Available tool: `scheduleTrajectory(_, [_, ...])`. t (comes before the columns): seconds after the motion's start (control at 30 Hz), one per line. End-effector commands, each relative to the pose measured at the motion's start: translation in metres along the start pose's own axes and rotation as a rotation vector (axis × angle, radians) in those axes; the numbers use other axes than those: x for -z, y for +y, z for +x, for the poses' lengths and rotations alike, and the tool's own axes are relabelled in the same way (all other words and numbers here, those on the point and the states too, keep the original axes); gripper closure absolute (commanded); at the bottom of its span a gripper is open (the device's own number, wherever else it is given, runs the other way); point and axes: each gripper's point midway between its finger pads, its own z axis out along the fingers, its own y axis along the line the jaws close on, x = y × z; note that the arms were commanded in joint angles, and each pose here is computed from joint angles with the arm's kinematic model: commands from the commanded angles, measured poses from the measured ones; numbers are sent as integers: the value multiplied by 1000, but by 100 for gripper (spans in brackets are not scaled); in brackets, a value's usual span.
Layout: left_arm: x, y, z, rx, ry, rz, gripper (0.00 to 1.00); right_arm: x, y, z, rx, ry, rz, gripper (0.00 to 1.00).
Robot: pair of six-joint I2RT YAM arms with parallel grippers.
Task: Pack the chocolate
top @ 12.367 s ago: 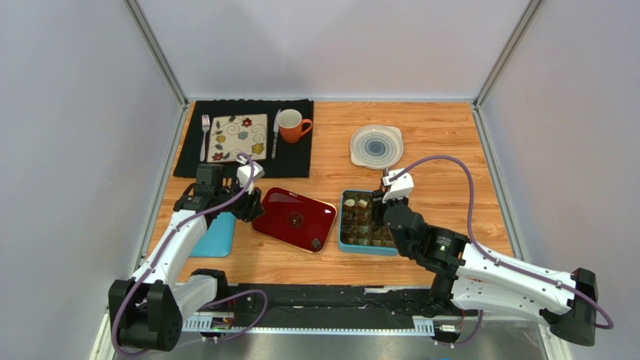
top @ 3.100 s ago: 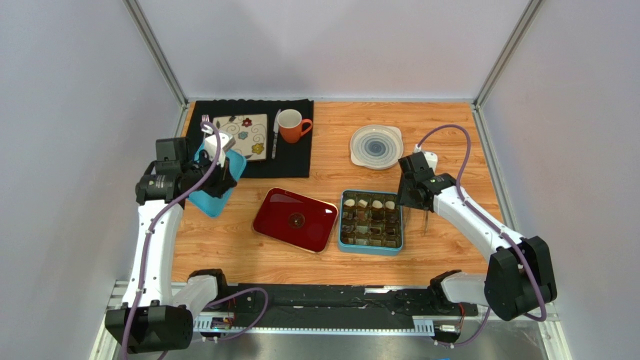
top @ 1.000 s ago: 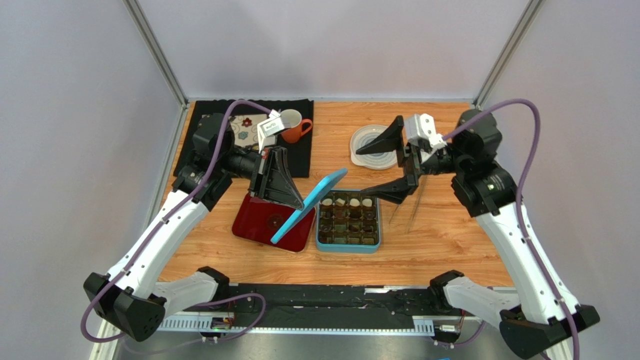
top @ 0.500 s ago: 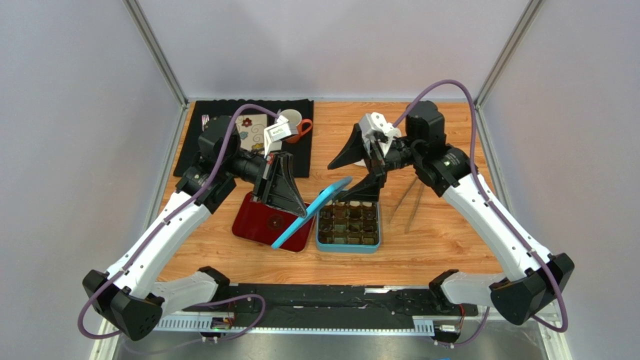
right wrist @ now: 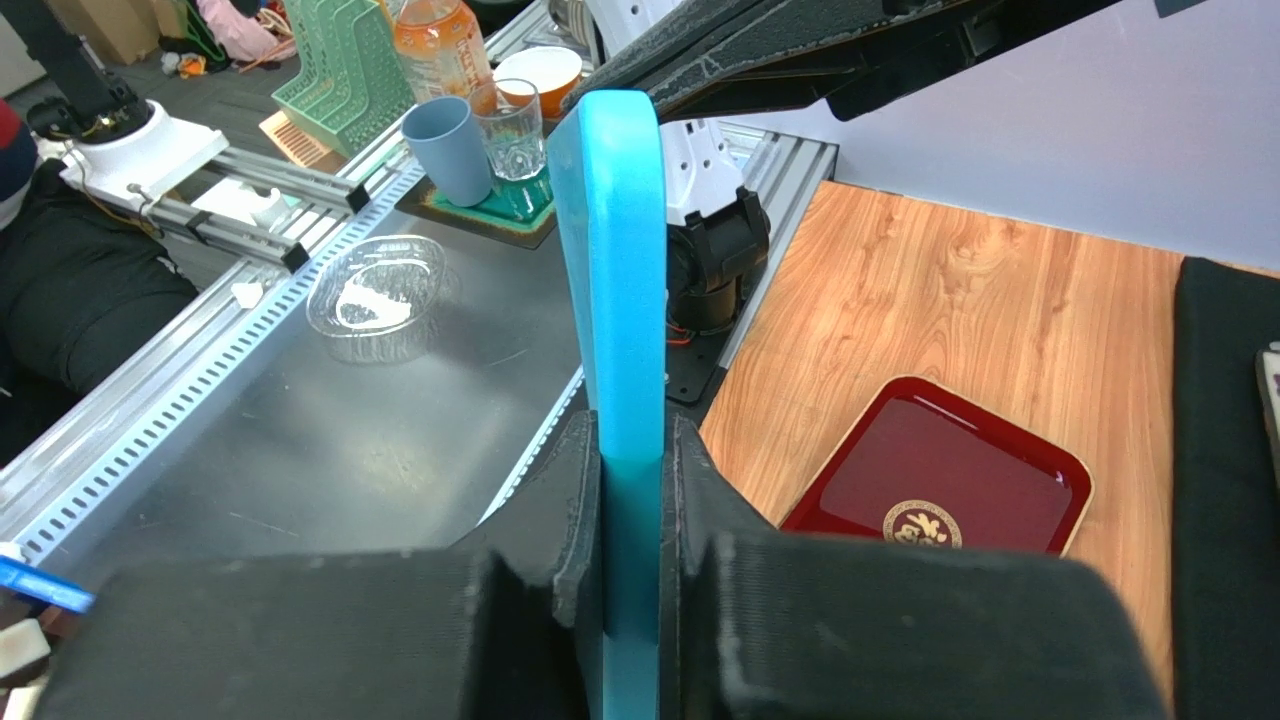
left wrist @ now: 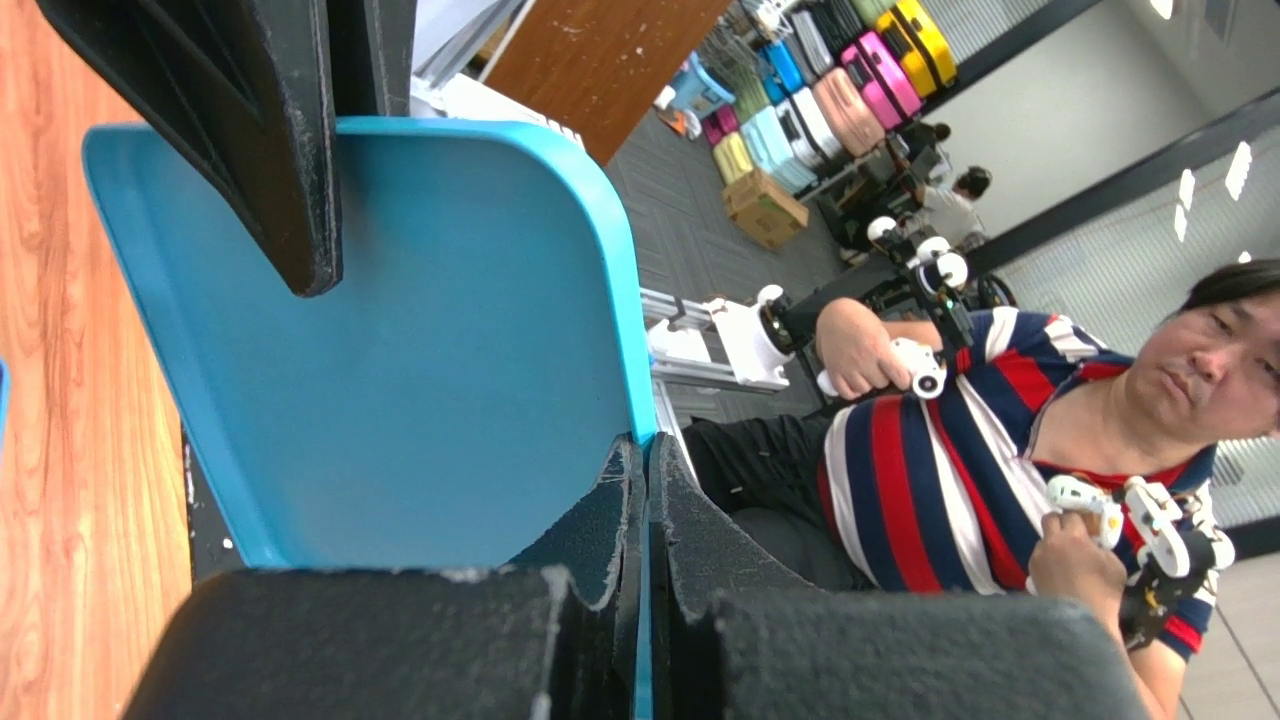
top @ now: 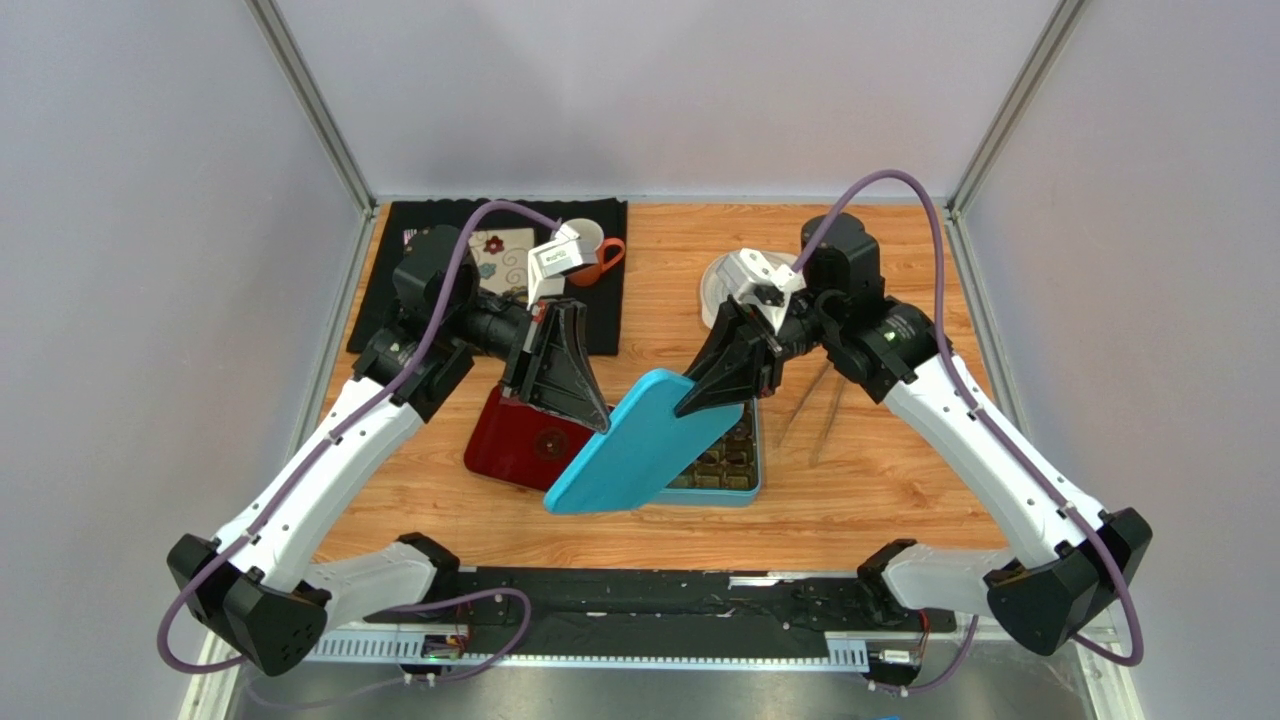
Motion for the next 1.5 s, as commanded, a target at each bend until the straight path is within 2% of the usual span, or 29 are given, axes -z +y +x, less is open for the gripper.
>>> scheduleTrajectory(0.0, [11,-38,20,-137,210,164,100,1,-4,1,-6,10,55,100])
scheduleTrajectory(0.07, [11,-37,18,-155,213,158,100,1,-1,0,-13,8,51,100])
scheduleTrajectory(0.13, [11,-37,16,-150,218,145,77,1,-1,0,-34,6,51,100])
scheduleTrajectory(0.17, [13,-36,12,-206,219,130,62,1,0,-1,-39,5,50,100])
scheduleTrajectory(0.2, [15,-32,6,-167,213,109,30,1,-1,-2,-51,6,62,100])
scheduleTrajectory(0.27, [28,-23,-15,-220,160,35,13,4,-2,-3,-93,6,91,100])
scheduleTrajectory(0.3, [36,-19,-25,-232,133,4,11,4,-3,-1,-105,8,111,100])
scheduleTrajectory(0.47, [104,0,-90,-364,-121,-282,10,14,-31,16,-259,20,321,100])
scheduleTrajectory(0.57, [143,16,-102,-378,-277,-419,9,40,-73,40,-495,-8,591,100])
scheduleTrajectory(0.6, [151,22,-101,-409,-308,-453,9,55,-91,53,-640,-42,737,100])
scheduleTrajectory(0.63, [159,35,-98,-395,-354,-480,9,63,-99,73,-742,-51,781,100])
scheduleTrajectory(0.67, [162,40,-89,-306,-409,-501,8,83,-108,85,-830,-93,856,100])
scheduleTrajectory(0.7, [168,53,-87,-434,-399,-569,8,93,-115,91,-933,-163,921,100])
scheduleTrajectory(0.73, [181,67,-93,-436,-464,-702,8,100,-117,92,-961,-216,954,100])
scheduleTrajectory(0.77, [168,80,-73,-334,-453,-751,8,110,-117,120,-1037,-240,1014,100])
scheduleTrajectory(0.8, [171,96,-68,-418,-401,-860,8,118,-123,120,-1012,-287,1072,100])
scheduleTrajectory(0.83, [174,122,-60,-379,-382,-997,8,121,-123,126,-1056,-327,1108,100])
scheduleTrajectory(0.93, [181,148,-31,-309,-339,-1084,7,137,-122,149,-1140,-412,1235,100])
scheduleTrajectory(0.97, [180,151,-22,-279,-331,-1088,7,140,-122,145,-1126,-456,1249,100])
scheduleTrajectory(1.03, [179,166,-2,-250,-284,-1083,7,145,-119,165,-1172,-494,1293,100])
scheduleTrajectory(1.2, [172,191,39,-159,-231,-1048,7,153,-117,174,-1190,-653,1293,100])
scheduleTrajectory(1.27, [169,194,45,-157,-224,-1036,7,158,-118,171,-1203,-729,1274,100])
scheduleTrajectory(1.47, [167,200,62,-160,-199,-1033,7,161,-111,207,-1320,-820,1263,100])
